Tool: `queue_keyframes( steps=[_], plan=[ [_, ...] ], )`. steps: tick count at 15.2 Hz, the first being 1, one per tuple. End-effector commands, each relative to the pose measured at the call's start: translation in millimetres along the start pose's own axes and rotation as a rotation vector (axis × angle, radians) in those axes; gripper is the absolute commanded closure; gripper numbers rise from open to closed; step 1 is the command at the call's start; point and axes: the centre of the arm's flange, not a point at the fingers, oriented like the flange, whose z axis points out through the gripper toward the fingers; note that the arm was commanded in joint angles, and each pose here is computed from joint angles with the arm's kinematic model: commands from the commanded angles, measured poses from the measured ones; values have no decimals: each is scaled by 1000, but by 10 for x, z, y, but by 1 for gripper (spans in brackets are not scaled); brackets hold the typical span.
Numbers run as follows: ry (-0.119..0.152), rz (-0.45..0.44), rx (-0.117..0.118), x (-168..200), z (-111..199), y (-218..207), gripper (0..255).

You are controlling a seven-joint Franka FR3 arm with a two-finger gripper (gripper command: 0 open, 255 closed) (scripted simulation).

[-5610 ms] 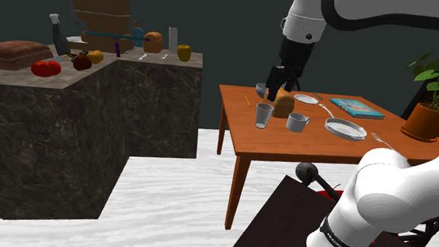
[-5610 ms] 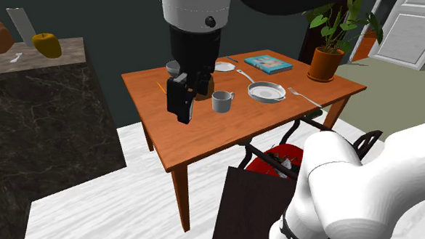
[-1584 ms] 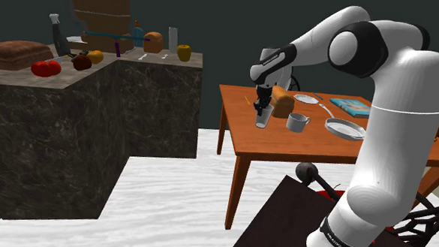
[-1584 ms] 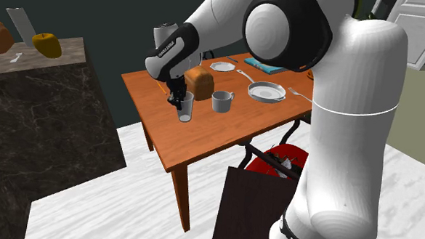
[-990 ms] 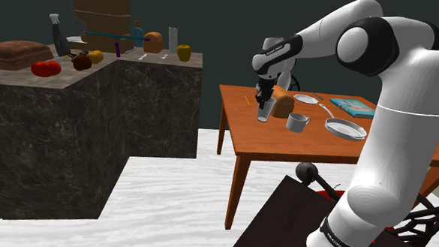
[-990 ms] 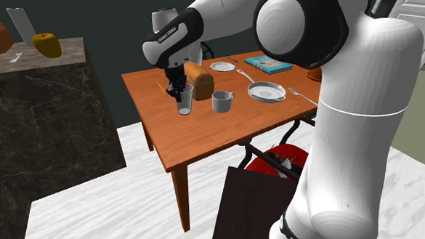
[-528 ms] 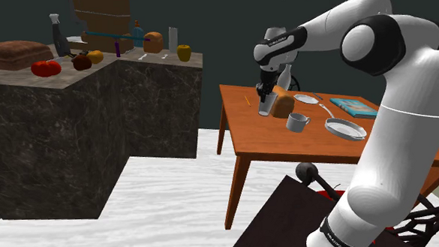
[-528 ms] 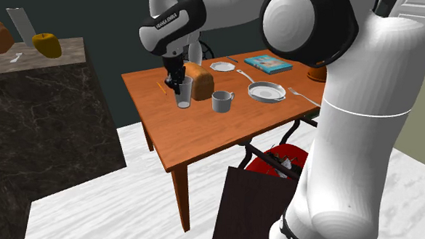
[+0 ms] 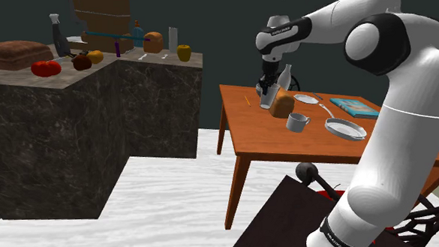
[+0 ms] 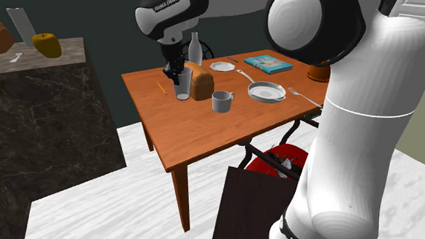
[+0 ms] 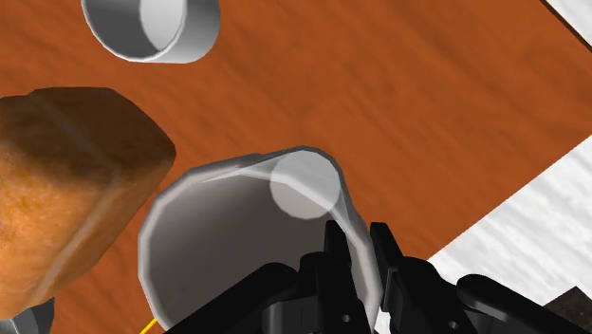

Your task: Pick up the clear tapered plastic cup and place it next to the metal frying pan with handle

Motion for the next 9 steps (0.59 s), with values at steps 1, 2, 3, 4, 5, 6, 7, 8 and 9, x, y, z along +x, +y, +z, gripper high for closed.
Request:
queue_keyframes(
  steps=[1, 2, 3, 4, 5, 6, 7, 8, 9],
  plan=[
    [0, 0, 0, -14, -106, 13, 255],
    [0, 0, 0, -15, -158, 20, 255],
    [0, 0, 0, -15, -211, 27, 255],
    [0, 0, 0, -16, -263, 35, 255],
    [0, 0, 0, -16, -315, 42, 255],
    [0, 0, 0, -16, -368, 49, 255],
    [0, 0, 0, -17, -420, 56, 255],
    [0, 0, 0, -17, -472, 63, 255],
    [0, 0, 0, -18, -525, 70, 255]
  ],
)
